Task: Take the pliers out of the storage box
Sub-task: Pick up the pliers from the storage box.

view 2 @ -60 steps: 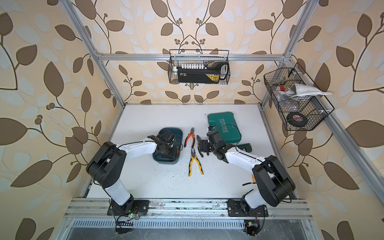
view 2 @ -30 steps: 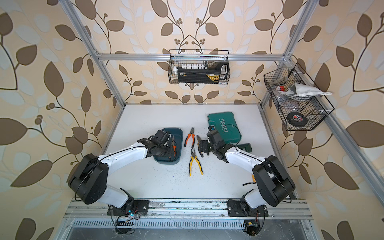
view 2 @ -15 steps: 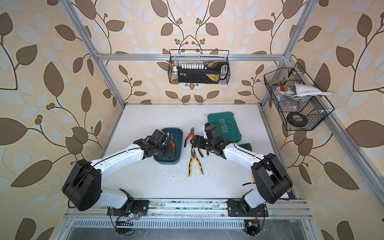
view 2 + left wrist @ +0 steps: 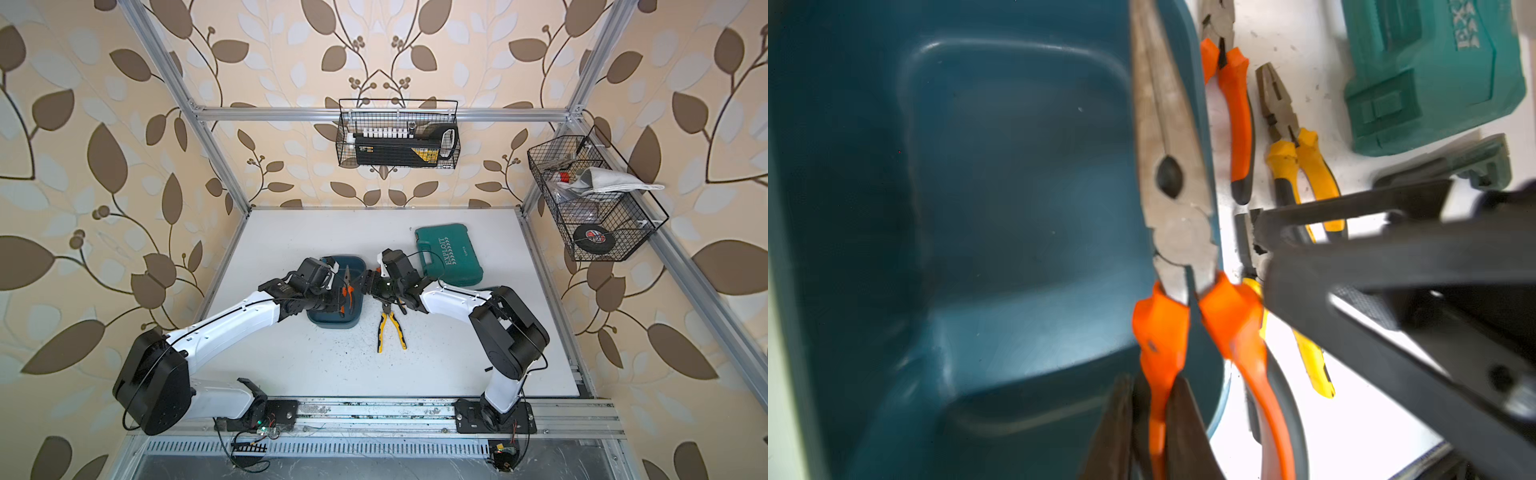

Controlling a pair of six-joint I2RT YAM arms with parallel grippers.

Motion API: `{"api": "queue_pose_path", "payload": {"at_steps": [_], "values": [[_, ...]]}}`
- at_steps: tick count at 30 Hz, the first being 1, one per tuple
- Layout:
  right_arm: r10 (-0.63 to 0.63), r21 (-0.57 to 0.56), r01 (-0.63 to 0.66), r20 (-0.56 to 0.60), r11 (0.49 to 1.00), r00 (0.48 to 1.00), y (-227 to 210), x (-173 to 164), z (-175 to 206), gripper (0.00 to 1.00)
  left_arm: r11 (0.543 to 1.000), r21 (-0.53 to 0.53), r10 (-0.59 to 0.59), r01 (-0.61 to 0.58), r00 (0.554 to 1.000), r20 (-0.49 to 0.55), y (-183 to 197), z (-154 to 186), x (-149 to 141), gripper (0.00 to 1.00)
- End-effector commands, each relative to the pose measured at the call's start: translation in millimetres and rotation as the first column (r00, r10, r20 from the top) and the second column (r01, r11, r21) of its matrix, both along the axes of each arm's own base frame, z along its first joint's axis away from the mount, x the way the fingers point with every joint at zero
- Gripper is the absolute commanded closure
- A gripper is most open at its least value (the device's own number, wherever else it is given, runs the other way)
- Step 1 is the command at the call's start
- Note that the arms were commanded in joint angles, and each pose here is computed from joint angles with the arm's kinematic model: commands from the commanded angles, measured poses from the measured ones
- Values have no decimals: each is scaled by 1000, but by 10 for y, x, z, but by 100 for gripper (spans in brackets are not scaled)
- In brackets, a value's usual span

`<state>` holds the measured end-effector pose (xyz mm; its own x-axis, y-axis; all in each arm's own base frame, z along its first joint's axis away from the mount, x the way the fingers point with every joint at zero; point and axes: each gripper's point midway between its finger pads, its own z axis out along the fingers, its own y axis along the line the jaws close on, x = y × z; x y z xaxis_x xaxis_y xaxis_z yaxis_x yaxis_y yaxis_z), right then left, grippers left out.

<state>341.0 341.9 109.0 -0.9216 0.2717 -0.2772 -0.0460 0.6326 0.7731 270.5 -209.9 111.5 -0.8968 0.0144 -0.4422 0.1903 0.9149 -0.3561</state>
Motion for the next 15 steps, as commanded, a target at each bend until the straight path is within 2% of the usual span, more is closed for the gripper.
{"api": "queue_pose_path", "payload": {"at_steps": [1, 15], "values": [[11, 46, -11, -2, 999, 1000, 158, -5, 83, 29, 996, -86, -20, 26, 998, 64, -125, 241, 14, 100], [34, 76, -34, 9, 996, 999, 336, -39, 169, 32, 995, -96, -20, 26, 998, 59, -121, 213, -19, 100]]}}
